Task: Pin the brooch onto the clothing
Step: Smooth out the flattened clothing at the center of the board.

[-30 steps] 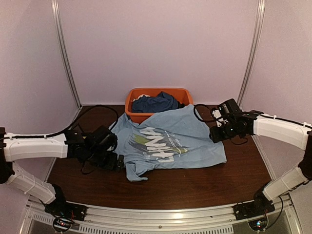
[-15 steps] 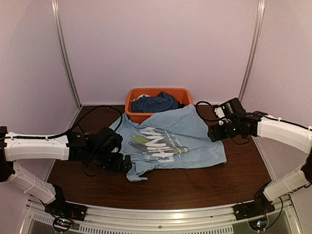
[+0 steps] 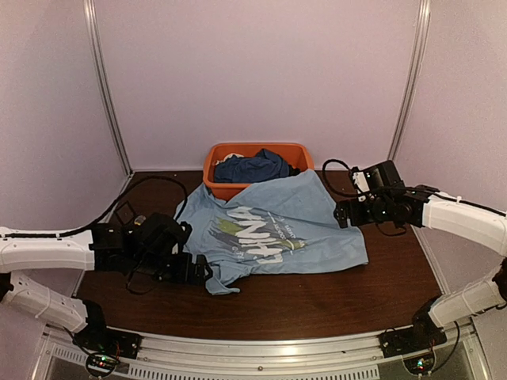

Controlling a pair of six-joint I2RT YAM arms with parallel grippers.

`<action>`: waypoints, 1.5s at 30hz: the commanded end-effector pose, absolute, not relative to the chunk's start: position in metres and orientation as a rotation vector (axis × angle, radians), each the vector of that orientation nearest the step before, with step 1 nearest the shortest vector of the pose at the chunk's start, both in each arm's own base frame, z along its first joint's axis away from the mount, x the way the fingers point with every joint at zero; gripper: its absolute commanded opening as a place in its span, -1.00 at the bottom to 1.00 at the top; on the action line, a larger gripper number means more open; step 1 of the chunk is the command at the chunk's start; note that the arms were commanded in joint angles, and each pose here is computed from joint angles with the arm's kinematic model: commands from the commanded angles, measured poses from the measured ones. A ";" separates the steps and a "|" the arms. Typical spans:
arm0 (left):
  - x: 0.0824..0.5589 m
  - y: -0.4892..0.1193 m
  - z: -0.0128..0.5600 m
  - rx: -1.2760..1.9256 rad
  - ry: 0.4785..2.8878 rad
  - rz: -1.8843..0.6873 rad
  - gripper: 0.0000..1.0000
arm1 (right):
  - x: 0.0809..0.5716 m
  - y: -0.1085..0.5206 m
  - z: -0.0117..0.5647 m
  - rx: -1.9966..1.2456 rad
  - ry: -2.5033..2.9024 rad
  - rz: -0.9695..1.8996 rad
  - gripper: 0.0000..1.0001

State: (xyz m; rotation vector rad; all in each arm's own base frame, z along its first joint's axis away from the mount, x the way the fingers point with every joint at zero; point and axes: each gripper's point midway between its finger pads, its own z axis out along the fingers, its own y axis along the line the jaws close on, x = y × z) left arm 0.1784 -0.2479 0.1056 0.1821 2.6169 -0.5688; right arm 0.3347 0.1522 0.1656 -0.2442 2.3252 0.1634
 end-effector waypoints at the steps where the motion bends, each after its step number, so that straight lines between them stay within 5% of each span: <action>1: 0.174 -0.253 0.110 0.132 2.605 -0.660 0.95 | 0.337 0.152 0.170 -0.205 2.287 0.173 1.00; 16: 0.164 -0.251 0.109 -0.022 2.594 -0.779 0.88 | 0.325 0.148 0.171 -0.190 2.260 0.206 1.00; 37: 0.212 -0.273 0.089 0.005 2.568 -0.507 0.80 | 0.319 0.150 0.160 -0.232 2.280 0.214 0.97; 45: 0.212 -0.273 0.064 0.015 2.630 -0.438 0.61 | 0.320 0.151 0.161 -0.236 2.276 0.214 0.95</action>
